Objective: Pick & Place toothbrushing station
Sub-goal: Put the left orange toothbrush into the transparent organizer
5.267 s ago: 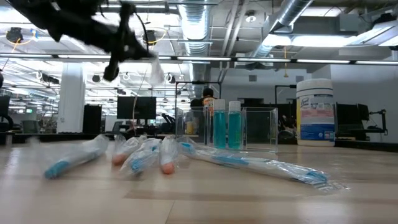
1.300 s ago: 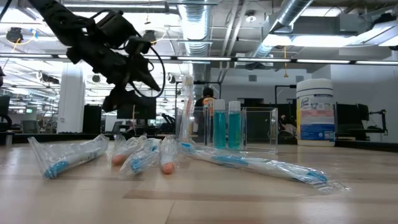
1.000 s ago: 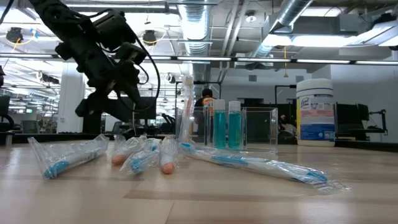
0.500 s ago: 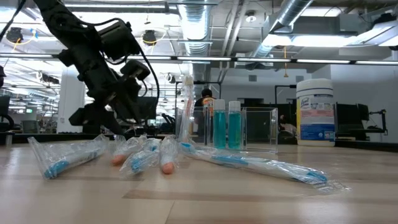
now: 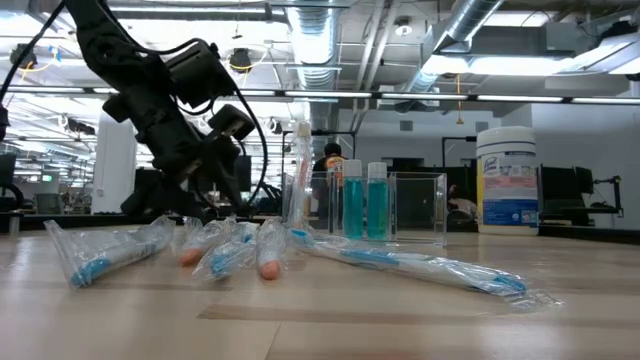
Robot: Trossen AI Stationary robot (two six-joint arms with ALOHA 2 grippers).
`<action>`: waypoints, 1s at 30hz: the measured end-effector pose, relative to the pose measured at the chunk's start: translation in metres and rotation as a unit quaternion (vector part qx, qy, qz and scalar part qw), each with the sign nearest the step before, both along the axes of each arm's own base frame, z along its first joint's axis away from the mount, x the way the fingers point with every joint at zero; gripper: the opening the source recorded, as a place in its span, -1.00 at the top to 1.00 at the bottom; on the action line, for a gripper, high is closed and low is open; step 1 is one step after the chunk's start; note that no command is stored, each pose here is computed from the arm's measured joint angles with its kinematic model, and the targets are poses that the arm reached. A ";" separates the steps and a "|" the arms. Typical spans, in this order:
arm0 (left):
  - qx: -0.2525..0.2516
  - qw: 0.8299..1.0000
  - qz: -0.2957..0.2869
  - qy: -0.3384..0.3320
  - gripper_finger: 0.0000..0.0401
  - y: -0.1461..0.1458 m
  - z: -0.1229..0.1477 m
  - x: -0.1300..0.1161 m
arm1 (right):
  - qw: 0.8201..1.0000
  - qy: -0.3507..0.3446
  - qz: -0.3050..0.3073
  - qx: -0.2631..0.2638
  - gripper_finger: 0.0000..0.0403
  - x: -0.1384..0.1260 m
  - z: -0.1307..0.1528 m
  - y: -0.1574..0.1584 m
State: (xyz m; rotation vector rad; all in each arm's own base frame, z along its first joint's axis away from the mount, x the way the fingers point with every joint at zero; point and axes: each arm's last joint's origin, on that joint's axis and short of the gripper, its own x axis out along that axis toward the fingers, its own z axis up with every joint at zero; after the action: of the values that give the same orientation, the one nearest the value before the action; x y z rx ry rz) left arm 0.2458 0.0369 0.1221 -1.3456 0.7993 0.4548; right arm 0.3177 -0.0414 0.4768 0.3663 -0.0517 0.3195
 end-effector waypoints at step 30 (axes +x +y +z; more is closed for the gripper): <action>0.001 0.999 -0.029 -0.020 0.89 0.002 -0.014 0.009 | 1.000 -0.003 -0.001 -0.008 0.41 0.000 0.000 0.000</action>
State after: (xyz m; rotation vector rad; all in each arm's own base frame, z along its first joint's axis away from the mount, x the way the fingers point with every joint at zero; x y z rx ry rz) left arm 0.2552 0.0386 0.1081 -1.3229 0.8016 0.3820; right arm 0.3176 -0.0414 0.4770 0.3502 -0.0561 0.3184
